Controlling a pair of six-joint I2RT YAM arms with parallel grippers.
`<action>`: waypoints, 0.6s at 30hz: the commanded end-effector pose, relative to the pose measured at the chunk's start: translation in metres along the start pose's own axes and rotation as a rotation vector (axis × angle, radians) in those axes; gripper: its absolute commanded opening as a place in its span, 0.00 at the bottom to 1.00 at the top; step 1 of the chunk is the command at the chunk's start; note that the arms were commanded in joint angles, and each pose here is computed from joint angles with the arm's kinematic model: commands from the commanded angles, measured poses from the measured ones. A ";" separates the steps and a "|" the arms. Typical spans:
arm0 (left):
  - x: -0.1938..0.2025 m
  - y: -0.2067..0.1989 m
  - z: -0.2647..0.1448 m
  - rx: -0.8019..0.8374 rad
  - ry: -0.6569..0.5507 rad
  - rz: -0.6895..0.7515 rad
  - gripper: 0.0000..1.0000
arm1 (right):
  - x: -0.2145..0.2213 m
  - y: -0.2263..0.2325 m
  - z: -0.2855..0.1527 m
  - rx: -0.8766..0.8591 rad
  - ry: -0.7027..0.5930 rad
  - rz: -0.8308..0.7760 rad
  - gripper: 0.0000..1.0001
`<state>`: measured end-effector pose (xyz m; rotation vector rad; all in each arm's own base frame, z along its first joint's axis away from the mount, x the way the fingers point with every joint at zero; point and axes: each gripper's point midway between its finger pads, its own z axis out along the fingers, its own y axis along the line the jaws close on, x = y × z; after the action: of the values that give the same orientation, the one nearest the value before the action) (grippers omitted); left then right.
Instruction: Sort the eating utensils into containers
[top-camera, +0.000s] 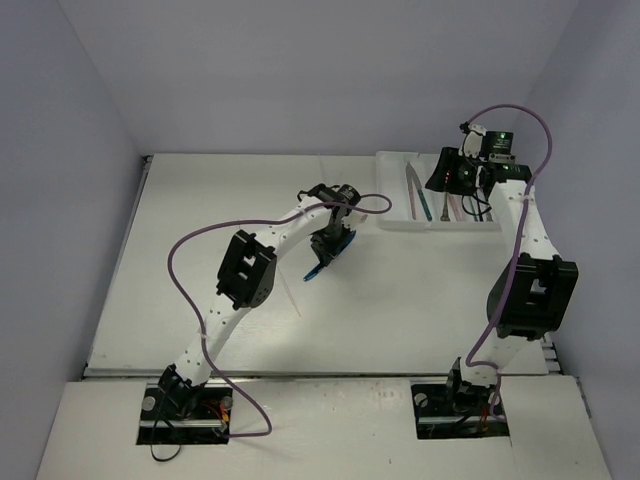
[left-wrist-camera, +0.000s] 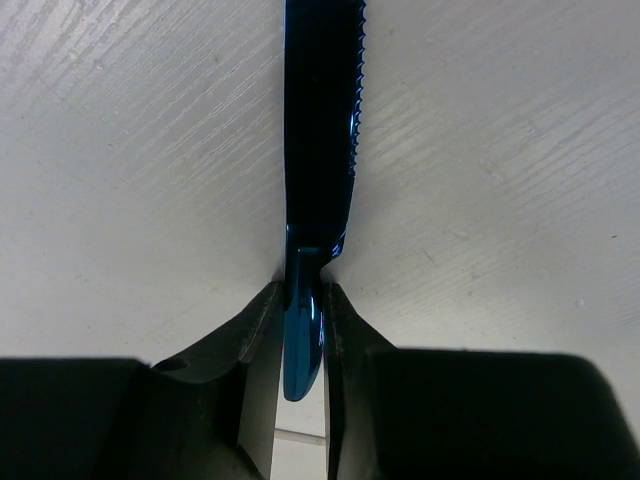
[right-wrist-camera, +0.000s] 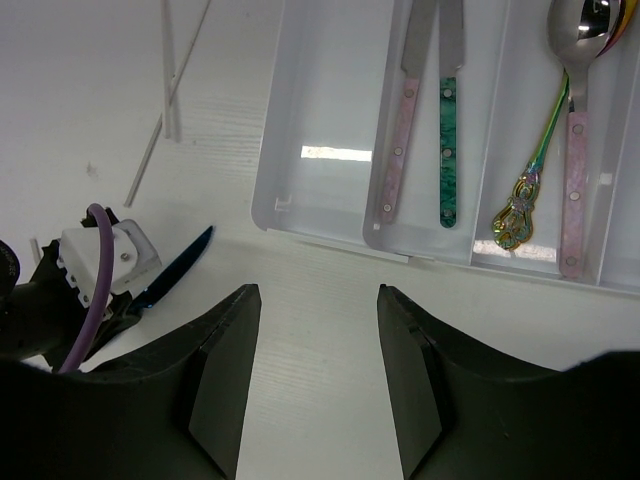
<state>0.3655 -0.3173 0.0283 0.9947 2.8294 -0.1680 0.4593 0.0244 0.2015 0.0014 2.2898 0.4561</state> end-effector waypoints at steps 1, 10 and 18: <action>0.005 0.016 -0.006 -0.037 0.012 -0.047 0.00 | -0.028 0.015 -0.026 -0.033 -0.103 -0.041 0.47; -0.037 0.019 -0.092 0.008 -0.256 -0.121 0.00 | -0.038 0.023 -0.030 -0.059 -0.124 -0.023 0.48; -0.055 0.029 -0.143 0.034 -0.410 -0.185 0.00 | -0.034 0.035 -0.026 -0.132 -0.103 0.011 0.49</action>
<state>0.3983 -0.3018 0.0888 0.7281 2.7395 -0.2717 0.4569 0.0344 0.2058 0.0162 2.2827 0.5354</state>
